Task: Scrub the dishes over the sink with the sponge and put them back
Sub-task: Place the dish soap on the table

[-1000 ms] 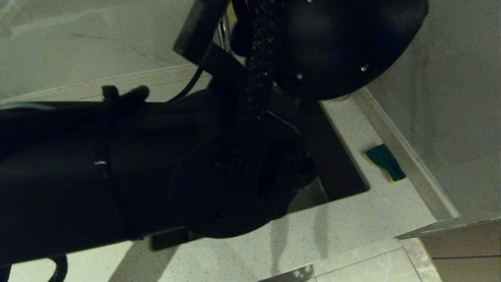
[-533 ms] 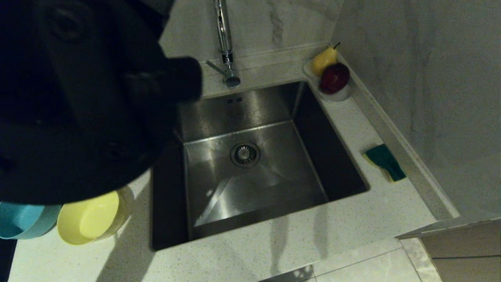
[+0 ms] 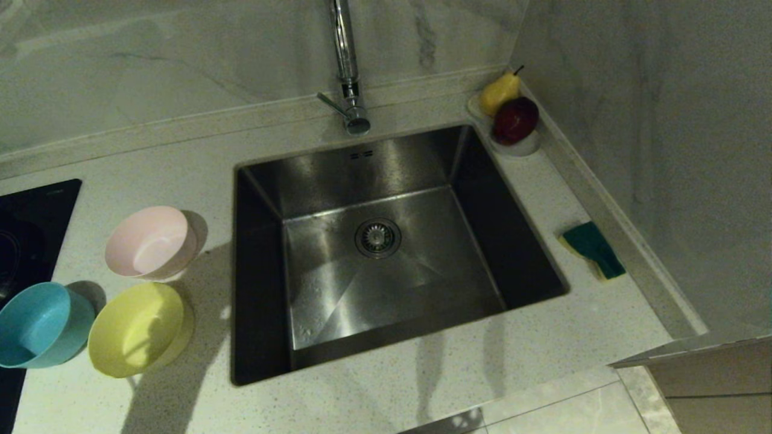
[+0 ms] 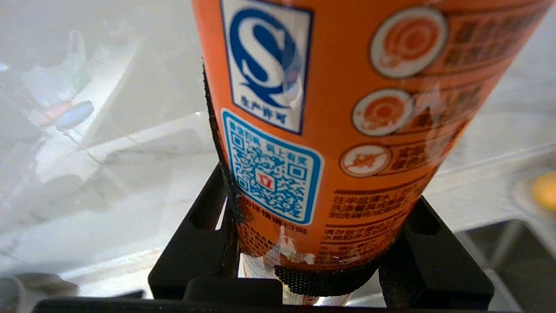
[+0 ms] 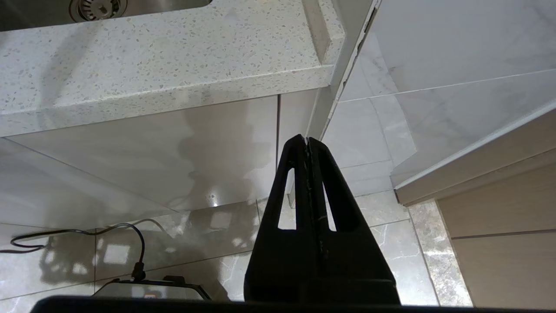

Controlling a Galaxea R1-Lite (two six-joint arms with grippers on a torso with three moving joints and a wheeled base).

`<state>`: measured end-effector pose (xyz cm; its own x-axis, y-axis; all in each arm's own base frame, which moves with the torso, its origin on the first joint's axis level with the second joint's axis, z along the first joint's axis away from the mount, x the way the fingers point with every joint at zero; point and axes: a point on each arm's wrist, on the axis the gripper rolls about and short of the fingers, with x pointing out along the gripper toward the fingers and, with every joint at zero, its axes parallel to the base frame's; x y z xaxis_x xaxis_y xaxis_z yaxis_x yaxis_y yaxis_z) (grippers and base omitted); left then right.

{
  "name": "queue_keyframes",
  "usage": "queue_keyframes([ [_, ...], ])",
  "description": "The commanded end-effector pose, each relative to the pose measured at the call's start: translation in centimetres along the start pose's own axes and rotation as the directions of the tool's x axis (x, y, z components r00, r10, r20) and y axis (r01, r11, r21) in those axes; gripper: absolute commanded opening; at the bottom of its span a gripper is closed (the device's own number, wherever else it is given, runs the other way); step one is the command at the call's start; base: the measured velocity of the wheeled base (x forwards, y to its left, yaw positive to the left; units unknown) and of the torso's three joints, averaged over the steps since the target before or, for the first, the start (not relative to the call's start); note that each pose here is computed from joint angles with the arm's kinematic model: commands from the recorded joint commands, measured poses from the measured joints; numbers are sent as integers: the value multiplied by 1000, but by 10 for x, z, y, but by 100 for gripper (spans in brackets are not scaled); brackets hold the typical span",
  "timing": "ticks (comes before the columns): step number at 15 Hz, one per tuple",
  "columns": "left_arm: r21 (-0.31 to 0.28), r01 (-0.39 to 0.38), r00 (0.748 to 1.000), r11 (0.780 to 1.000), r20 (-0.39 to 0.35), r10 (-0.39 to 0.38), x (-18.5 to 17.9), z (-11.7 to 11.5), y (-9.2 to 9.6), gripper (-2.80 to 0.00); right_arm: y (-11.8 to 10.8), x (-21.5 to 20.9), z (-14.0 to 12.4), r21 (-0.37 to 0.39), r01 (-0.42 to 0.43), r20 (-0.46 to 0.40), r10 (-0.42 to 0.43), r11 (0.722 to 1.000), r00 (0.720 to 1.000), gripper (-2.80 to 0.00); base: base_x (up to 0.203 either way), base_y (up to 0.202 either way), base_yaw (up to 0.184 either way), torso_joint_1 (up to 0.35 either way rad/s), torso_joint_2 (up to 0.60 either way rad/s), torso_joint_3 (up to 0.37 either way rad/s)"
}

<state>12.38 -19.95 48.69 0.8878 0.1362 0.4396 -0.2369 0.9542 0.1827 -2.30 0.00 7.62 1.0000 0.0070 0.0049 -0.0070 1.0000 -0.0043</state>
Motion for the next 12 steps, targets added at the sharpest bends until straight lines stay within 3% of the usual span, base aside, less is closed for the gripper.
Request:
queue_keyframes([
  [1,-11,-17,1000,1000,0,17,8,2,41,-280,0,0,0,0,-1,0,1,1000,1000,-280,0,0,0,0,0,0],
  [7,-72,-70,997,995,17,72,30,-23,108,-280,0,0,0,0,-1,0,1,1000,1000,-280,0,0,0,0,0,0],
  [12,-206,-128,992,970,-5,130,33,-53,147,-280,0,0,0,0,-1,0,1,1000,1000,-280,0,0,0,0,0,0],
])
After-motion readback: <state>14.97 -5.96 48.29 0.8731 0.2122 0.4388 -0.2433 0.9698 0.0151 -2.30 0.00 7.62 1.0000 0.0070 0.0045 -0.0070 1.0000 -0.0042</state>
